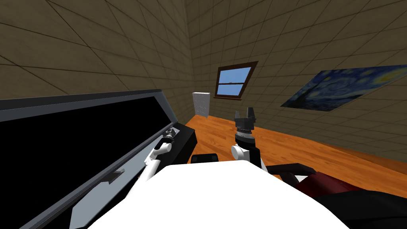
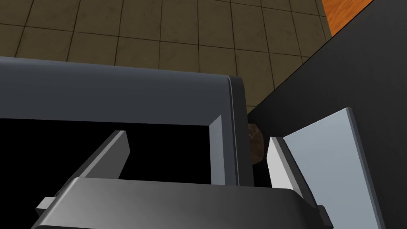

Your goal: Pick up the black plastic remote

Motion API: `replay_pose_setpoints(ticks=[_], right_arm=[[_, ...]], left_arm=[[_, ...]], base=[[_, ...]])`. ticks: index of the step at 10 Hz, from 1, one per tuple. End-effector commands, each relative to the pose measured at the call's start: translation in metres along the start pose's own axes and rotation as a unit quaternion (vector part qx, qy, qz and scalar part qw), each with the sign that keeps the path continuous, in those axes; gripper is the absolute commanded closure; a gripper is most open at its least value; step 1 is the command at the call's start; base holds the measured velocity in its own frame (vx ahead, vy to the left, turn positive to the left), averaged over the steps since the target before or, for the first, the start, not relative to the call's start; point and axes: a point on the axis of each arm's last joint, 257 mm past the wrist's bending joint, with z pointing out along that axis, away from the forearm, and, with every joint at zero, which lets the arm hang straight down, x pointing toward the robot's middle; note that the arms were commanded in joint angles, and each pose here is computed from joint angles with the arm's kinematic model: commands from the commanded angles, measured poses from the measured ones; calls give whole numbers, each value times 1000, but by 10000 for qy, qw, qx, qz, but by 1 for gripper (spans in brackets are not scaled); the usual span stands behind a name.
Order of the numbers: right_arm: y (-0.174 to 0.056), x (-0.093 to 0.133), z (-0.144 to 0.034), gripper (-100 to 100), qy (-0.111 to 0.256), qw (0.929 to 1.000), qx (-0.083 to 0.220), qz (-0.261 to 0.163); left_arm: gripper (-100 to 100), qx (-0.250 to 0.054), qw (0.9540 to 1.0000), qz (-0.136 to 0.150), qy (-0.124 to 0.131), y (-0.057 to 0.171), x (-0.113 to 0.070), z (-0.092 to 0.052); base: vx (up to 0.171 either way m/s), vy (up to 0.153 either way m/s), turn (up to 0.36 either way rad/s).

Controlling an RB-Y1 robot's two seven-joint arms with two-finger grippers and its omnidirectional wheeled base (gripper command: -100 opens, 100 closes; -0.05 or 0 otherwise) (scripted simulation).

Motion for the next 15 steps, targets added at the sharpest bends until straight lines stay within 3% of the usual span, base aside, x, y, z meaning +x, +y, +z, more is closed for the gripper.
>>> replay_pose_setpoints(ticks=[1, 4, 5, 7, 10, 12, 13, 14, 15], right_arm=[[0, 0, 0, 0, 0, 10000, 0, 0], [0, 0, 0, 0, 0, 10000, 0, 0], [0, 0, 0, 0, 0, 10000, 0, 0], [0, 0, 0, 0, 0, 10000, 0, 0], [0, 0, 0, 0, 0, 10000, 0, 0], [0, 0, 0, 0, 0, 10000, 0, 0], [0, 0, 0, 0, 0, 10000, 0, 0], [0, 0, 0, 0, 0, 10000, 0, 0], [0, 0, 0, 0, 0, 10000, 0, 0]], left_arm=[[-100, -283, 9994, -127, -117, 12, -14, 9], [-100, -776, 9959, -258, -393, 48, -42, 8], [-100, -1003, 9928, -384, -524, 59, -55, 10], [-100, -1110, 9913, -393, -591, 70, -62, 7], [-100, -1623, 9801, -683, -921, 97, -92, 3], [-100, -1762, 9765, -700, -1020, 112, -101, -3], [-100, -1977, 9694, -858, -1171, 123, -113, -6], [-100, -2077, 9663, -873, -1245, 133, -119, -11], [-100, -2302, 9570, -1044, -1423, 147, -133, -18]], base=[[8, 9, -115], [10, 13, -76], [9, 16, -120], [5, 12, -23], [10, 16, -96], [9, 15, -23], [10, 16, -105], [10, 22, -60], [8, 24, -71]])
